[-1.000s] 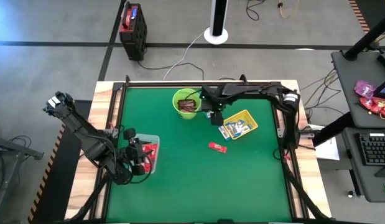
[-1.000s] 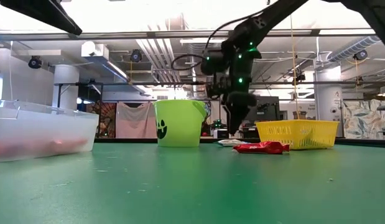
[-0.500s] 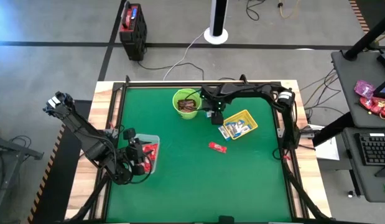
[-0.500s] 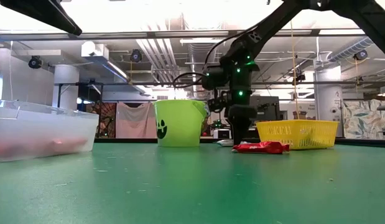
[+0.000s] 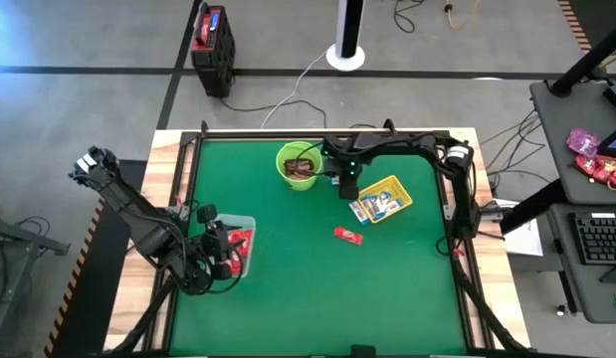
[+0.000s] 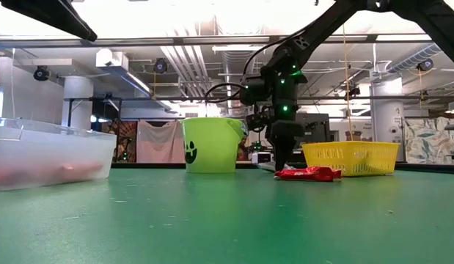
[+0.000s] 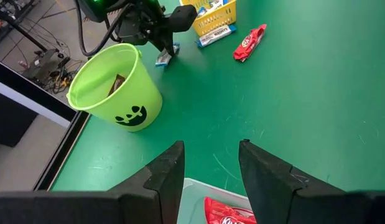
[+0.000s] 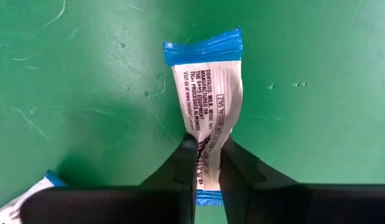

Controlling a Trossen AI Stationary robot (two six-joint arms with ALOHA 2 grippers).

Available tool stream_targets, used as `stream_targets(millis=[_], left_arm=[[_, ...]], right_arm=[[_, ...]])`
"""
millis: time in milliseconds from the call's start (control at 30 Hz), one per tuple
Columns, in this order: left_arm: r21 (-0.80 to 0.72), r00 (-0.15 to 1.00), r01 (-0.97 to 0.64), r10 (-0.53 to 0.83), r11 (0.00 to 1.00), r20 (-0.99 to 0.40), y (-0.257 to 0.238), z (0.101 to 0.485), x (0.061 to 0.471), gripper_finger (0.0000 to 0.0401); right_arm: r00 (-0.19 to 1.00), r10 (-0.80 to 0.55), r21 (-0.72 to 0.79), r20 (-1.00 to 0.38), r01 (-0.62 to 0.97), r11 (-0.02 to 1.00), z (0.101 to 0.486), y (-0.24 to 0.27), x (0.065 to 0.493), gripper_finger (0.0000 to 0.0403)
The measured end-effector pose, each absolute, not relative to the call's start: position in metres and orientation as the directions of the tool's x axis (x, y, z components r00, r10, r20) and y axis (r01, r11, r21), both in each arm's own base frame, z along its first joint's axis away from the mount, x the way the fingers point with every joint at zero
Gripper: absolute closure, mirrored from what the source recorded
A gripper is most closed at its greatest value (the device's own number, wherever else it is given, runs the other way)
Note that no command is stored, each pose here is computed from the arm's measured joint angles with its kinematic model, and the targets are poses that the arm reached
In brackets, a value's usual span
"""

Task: Sort candy by brand, put in halloween buckets
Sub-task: Put the white chocolate bar into the yellow bin

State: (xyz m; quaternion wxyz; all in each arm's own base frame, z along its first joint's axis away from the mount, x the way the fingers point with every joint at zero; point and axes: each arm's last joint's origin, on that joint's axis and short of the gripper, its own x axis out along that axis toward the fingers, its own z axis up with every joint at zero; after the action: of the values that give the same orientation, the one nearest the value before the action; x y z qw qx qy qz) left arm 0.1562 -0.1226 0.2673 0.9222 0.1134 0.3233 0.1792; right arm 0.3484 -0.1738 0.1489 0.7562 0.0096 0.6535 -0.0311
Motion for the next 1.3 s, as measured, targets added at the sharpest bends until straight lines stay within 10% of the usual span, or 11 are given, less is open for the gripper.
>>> stream_targets(millis=[667, 933, 1300], left_arm=[[0.328, 0.729, -0.263, 0.41, 0.907, -0.549, -0.122, 0.268, 0.156, 0.0265], [0.328, 0.729, -0.263, 0.409, 0.907, -0.549, -0.122, 0.268, 0.156, 0.0265], [0.308, 0.738, -0.268, 0.4, 0.913, -0.543, -0.124, 0.268, 0.158, 0.0265]], right_arm=[[0.203, -0.139, -0.092, -0.969, 0.222, 0.971, 0.251, -0.17, 0.313, 0.0373], [-0.038, -0.013, -0.036, -0.999, 0.703, 0.711, 0.267, -0.125, 0.283, 0.0373], [-0.121, -0.071, -0.136, -0.99, 0.701, 0.7, 0.236, -0.094, 0.285, 0.031]])
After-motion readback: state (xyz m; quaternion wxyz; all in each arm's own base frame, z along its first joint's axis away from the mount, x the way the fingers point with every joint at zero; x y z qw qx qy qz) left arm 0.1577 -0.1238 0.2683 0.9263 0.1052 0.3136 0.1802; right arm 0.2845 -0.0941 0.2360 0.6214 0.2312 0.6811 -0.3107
